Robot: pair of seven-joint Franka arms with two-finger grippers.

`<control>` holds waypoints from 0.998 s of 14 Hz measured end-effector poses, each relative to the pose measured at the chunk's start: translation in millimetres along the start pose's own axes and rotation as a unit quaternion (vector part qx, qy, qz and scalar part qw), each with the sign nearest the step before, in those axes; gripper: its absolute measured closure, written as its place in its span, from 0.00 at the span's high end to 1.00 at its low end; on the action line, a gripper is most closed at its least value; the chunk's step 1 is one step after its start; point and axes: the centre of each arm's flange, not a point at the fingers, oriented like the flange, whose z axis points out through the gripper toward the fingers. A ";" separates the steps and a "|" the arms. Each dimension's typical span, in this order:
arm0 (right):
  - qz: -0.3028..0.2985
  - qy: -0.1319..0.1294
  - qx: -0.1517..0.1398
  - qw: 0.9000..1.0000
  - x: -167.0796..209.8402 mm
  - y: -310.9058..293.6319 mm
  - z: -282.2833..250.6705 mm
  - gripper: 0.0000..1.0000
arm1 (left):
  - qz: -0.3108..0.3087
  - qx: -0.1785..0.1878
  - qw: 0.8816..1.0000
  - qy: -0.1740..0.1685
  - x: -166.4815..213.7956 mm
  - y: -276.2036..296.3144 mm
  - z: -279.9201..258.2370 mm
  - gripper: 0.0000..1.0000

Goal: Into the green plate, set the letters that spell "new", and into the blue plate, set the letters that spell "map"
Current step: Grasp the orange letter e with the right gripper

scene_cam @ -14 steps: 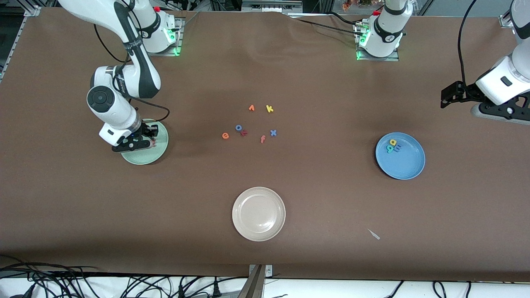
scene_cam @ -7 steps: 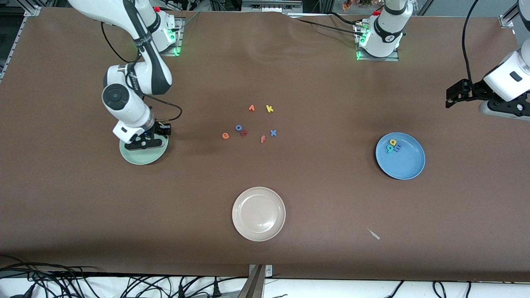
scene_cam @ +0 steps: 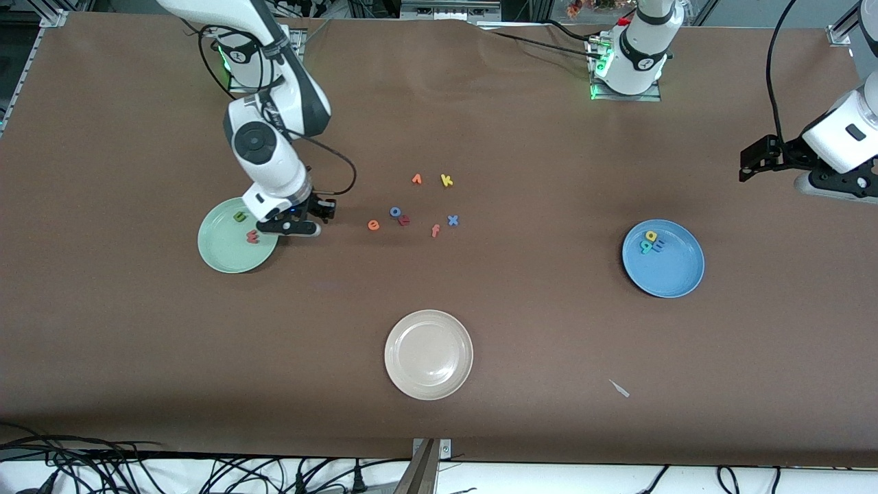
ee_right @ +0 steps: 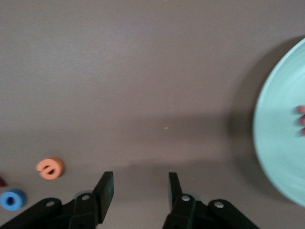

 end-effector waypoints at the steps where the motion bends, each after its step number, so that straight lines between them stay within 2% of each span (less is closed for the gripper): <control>1: 0.018 0.008 0.005 1.000 -6.7 -13.1 5.1 0.56 | 0.001 0.001 1.000 0.004 0.6 0.8 -3.5 1.00; 5: 0.067 0.029 0.021 0.997 -39.0 -65.0 39.0 0.63 | 0.002 0.001 1.000 0.005 2.2 1.7 -5.1 1.00; 14: 0.082 0.036 0.024 0.996 -33.8 -91.4 55.1 0.66 | 0.002 0.000 1.000 0.003 4.3 1.3 -2.6 1.00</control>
